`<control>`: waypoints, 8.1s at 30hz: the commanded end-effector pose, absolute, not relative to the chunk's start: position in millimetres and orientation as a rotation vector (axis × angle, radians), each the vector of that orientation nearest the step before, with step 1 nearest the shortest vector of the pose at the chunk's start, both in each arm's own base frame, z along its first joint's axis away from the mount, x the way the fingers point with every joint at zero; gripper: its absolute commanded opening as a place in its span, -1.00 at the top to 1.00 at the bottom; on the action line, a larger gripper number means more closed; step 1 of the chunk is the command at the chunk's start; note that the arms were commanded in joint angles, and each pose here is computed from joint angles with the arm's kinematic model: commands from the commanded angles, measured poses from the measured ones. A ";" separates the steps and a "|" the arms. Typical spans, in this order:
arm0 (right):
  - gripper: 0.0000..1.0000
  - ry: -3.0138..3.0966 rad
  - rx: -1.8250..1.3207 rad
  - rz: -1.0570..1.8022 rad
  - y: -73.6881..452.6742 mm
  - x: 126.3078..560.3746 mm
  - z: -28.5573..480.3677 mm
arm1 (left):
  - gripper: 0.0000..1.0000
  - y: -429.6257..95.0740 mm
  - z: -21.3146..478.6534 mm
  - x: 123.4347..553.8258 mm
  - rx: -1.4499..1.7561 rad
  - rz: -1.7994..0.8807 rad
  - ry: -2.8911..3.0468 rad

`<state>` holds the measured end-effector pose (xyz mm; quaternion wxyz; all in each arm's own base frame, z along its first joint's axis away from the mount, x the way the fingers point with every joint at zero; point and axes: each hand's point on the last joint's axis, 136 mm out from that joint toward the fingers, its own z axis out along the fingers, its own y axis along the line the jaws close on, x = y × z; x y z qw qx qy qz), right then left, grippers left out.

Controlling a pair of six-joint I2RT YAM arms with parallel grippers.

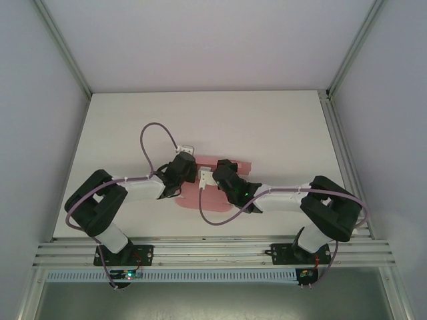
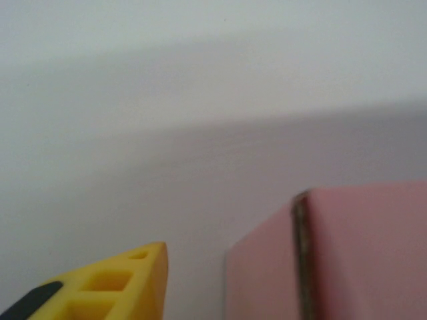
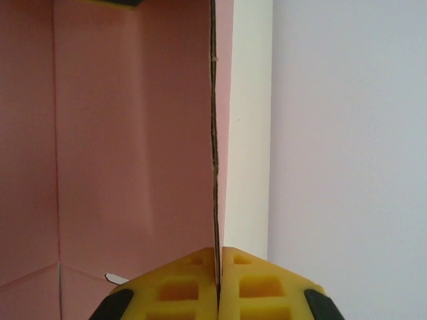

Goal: Assemble paper box

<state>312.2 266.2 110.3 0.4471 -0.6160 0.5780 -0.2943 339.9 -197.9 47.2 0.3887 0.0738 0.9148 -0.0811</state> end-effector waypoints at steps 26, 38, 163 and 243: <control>1.00 1.563 -1.526 -0.662 271.2 298.7 97.6 | 1.00 -126.2 34.3 338.4 -0.143 0.309 2.343; 1.00 1.604 -1.488 -0.691 261.2 303.5 94.4 | 0.12 -172.9 44.7 324.0 0.048 -0.083 2.386; -0.97 1.827 -0.269 0.413 157.4 293.1 235.4 | 1.00 -144.8 195.0 329.4 -0.194 -0.581 1.894; -0.96 1.701 -0.621 0.242 238.6 303.5 249.0 | 1.00 -150.3 179.4 329.2 -0.124 -0.573 1.973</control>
